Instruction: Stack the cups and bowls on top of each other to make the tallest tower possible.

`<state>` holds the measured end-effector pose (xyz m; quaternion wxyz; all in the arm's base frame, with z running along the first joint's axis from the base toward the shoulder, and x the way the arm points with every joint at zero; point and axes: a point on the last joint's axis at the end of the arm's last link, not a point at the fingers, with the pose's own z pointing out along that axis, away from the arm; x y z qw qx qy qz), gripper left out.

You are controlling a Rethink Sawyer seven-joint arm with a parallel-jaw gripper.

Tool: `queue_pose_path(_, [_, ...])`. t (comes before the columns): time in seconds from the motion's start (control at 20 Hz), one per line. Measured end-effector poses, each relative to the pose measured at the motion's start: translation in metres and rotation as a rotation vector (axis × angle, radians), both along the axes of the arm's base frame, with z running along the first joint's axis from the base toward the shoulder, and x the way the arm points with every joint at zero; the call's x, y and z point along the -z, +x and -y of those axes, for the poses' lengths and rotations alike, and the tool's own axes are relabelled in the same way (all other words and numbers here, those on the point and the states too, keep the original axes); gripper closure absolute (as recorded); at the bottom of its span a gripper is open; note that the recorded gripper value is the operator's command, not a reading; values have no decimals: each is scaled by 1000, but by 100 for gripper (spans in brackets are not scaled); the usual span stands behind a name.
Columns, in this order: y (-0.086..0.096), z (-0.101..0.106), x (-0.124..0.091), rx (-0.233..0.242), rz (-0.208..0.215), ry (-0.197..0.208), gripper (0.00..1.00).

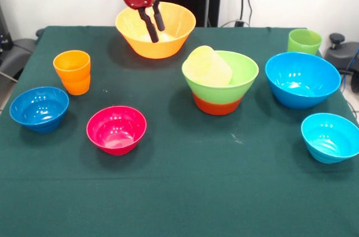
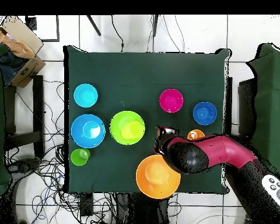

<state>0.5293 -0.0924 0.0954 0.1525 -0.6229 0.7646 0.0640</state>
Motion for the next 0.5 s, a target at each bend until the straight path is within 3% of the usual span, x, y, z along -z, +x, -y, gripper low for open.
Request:
queue_pose_path(0.15, [-3,-9,7,-70,23,-39,0])
queue_pose_path(0.5, [-7,-13,15,-141,52,-85,0])
